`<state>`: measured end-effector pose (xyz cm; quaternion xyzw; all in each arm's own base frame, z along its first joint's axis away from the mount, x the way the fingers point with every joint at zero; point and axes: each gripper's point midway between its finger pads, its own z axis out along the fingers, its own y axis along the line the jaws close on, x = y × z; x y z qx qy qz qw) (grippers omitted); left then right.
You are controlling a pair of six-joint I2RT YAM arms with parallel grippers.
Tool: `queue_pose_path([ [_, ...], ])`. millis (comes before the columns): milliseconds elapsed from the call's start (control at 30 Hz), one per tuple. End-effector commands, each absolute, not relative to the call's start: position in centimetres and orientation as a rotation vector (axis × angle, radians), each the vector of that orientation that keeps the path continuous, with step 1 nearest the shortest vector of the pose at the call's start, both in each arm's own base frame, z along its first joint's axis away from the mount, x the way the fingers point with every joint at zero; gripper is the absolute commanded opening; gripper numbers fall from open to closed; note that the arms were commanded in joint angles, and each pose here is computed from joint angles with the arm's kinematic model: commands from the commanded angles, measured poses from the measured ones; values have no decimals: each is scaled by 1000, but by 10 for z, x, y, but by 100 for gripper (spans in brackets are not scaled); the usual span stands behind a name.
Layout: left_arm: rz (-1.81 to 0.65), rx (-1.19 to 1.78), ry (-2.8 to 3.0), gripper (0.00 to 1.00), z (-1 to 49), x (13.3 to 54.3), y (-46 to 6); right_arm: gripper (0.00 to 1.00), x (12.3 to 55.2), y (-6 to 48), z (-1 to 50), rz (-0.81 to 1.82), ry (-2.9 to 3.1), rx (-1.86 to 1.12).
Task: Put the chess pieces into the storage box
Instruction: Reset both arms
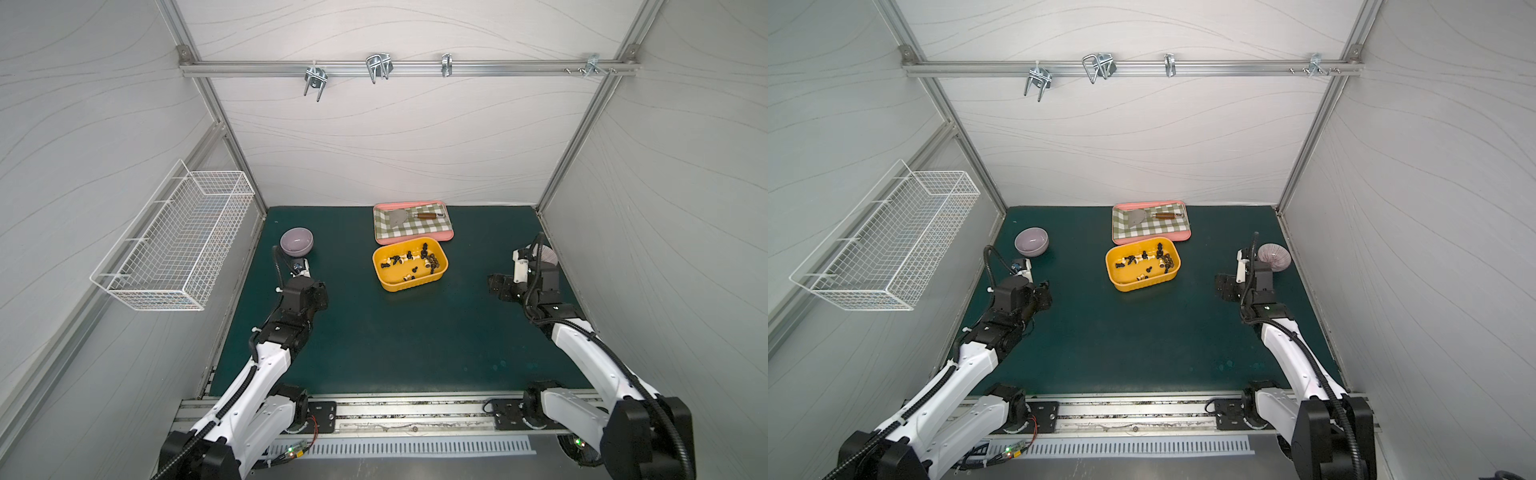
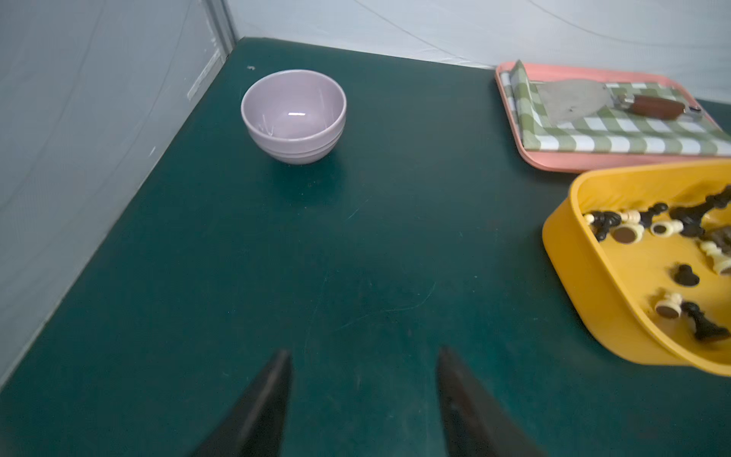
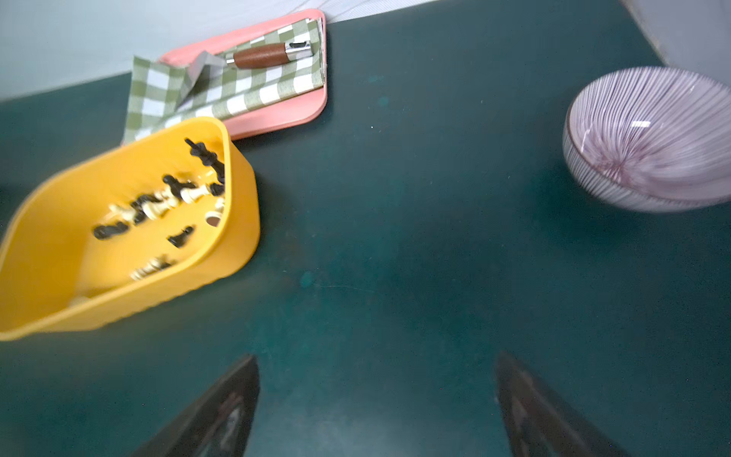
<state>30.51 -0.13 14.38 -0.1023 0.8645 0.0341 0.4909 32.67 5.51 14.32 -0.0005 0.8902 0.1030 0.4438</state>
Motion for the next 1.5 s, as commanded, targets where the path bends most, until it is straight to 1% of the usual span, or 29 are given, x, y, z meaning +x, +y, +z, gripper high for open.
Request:
queue_pose_path([
  [0,125,-338,1992,98,157,316,15,99,341,52,155,232,2125,-6],
  [267,278,-359,2047,98,126,326,41,99,359,57,140,204,1979,-105],
  [400,260,-394,2033,98,104,334,46,99,366,59,120,195,1967,-125],
  [533,260,-300,2015,98,110,354,40,99,375,59,108,185,1998,-127],
  [600,259,-297,1956,98,117,365,42,99,379,55,112,131,1943,-155],
  [700,244,-303,1913,98,120,380,44,99,381,41,112,91,1906,-113],
  [800,248,-308,1905,99,106,390,46,99,383,33,92,94,1889,-72],
  [867,256,-309,1899,98,98,394,47,99,387,33,93,103,1837,-72],
  [1000,209,-298,1922,99,94,396,46,99,388,43,91,143,1865,-133],
  [1067,189,-298,1927,99,92,396,46,99,388,41,88,136,1912,-119],
  [1200,178,-297,1935,99,91,396,46,99,401,32,82,113,1985,-63],
  [1467,179,-297,1933,99,91,396,46,99,400,33,83,119,1967,-66],
])
